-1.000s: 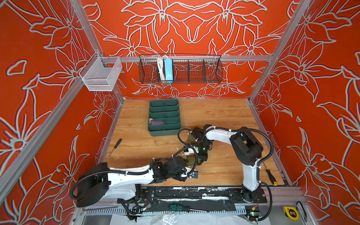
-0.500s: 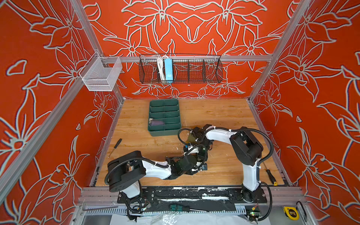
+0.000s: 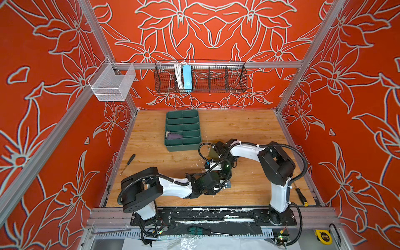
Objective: Roll the socks
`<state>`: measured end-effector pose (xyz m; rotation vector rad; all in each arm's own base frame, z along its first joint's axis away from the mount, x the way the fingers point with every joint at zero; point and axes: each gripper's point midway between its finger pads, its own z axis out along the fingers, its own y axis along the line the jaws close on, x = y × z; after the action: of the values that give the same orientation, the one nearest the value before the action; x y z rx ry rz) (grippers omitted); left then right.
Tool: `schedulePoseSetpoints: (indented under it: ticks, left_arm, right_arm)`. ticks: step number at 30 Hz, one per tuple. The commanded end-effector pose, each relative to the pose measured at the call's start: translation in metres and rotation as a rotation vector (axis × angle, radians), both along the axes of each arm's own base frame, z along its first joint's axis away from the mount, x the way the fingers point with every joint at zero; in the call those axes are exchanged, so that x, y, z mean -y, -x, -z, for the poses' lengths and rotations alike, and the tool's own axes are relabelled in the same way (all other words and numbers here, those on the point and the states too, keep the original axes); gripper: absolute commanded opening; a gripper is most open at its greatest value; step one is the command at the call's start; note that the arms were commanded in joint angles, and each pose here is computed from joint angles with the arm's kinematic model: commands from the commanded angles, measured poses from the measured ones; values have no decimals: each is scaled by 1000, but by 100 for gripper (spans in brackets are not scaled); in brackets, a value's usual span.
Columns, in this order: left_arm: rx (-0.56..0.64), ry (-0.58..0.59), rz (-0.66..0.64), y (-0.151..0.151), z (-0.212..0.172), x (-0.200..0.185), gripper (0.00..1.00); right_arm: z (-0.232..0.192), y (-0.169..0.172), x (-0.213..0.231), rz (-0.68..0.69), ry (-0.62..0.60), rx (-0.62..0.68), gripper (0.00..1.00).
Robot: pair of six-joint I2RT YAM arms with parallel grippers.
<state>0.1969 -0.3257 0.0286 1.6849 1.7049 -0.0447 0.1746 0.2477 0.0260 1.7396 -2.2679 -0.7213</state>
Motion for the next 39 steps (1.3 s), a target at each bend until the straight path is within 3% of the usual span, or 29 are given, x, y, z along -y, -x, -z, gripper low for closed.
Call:
schedulePoseSetpoints:
  ticks: [1, 3, 6, 9, 13, 16, 18, 20, 23, 27, 30, 33, 37, 39]
  left_arm:
    - [-98, -102, -12, 17, 23, -21, 3]
    - [-118, -115, -15, 20, 26, -25, 2]
    - [-158, -120, 3, 26, 27, -24, 3]
    - [-198, -124, 22, 30, 23, -20, 3]
    - [-345, -97, 85, 42, 12, -5, 4]
    - [-498, -85, 103, 45, -1, 3, 4]
    - [-591, -66, 90, 44, -7, 5, 4]
    - [-709, -36, 56, 40, -13, 7, 4]
    - [-906, 19, -15, 35, -15, 9, 5]
    - [-1041, 47, -104, 30, -5, 8, 5]
    - [-1073, 50, -119, 33, 2, 7, 5]
    - [-1075, 58, -139, 31, 7, 6, 5]
    - [-1083, 65, -157, 31, 11, 5, 5]
    - [-1085, 63, -161, 31, 13, 4, 5]
  right_arm:
    - [18, -9, 36, 2, 140, 138, 42]
    - [5, -14, 41, 26, 115, 233, 48]
    - [-22, -51, 56, 148, 127, 522, 52]
    - [-62, -95, 81, 365, 134, 832, 54]
    - [-139, -140, 142, 760, 123, 1226, 60]
    - [-203, -144, 182, 1023, 26, 1461, 64]
    - [-235, -132, 186, 1059, -129, 1564, 64]
    - [-251, -114, 174, 967, -285, 1617, 65]
    - [-238, -86, 148, 678, -372, 1586, 58]
    - [-190, -40, 110, 238, -394, 1394, 57]
    - [-148, -3, 86, -89, -375, 1239, 58]
    - [-112, 22, 68, -324, -302, 1139, 58]
    - [-74, 34, 41, -443, -226, 1058, 58]
    - [-63, 31, 24, -431, -225, 1064, 58]
